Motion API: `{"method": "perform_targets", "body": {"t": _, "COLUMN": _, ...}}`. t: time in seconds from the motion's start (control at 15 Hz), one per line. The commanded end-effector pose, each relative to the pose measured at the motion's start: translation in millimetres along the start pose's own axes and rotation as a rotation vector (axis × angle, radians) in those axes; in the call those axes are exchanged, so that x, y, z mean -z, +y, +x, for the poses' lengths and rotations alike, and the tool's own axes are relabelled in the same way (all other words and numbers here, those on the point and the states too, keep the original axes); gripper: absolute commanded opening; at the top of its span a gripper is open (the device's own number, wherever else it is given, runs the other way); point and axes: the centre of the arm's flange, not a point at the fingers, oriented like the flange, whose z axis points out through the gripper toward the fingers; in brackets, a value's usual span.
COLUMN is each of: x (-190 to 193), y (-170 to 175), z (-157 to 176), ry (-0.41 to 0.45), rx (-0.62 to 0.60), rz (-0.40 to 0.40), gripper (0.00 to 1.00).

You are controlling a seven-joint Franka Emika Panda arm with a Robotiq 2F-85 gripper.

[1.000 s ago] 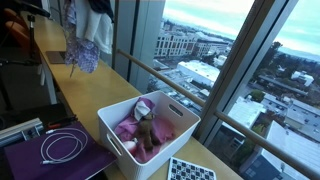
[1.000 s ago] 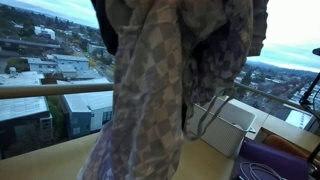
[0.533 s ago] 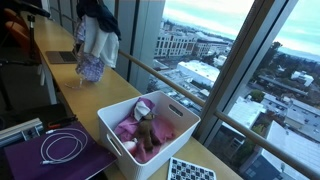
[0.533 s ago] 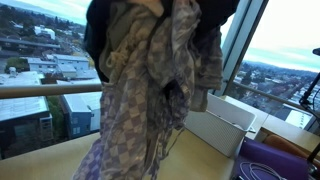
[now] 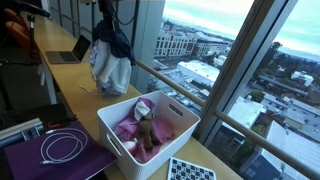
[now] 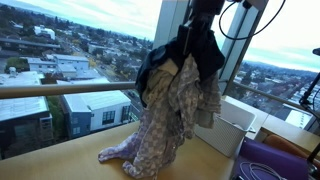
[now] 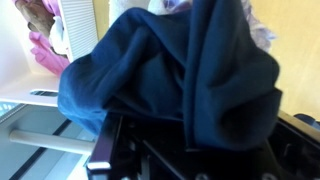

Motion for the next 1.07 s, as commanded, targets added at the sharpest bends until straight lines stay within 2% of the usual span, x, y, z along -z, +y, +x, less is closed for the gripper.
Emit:
{"method": "perform_targets", "body": {"t": 0.0, "x": -14.4, "y": 30.1, "z": -1.2, "ry": 0.003, "rx": -0.009, "rz": -0.004, "gripper": 0.27}}
{"method": "perform_targets", "body": {"t": 0.4, "x": 0.0, "y": 49.6, "z": 8.0, "ry": 0.014, "rx": -0.019, "rz": -0.018, "gripper": 0.69}}
{"method": "perform_targets", "body": {"t": 0.67, "x": 3.5, "y": 89.4, "z": 13.5, "ry": 0.03, "rx": -0.057, "rz": -0.03, "gripper": 0.98}}
{"method": "perform_targets", "body": {"t": 1.0, "x": -32.8, "y": 185.9, "z": 27.1, "ry": 0.028, "rx": -0.15, "rz": -0.054, "gripper": 1.0}}
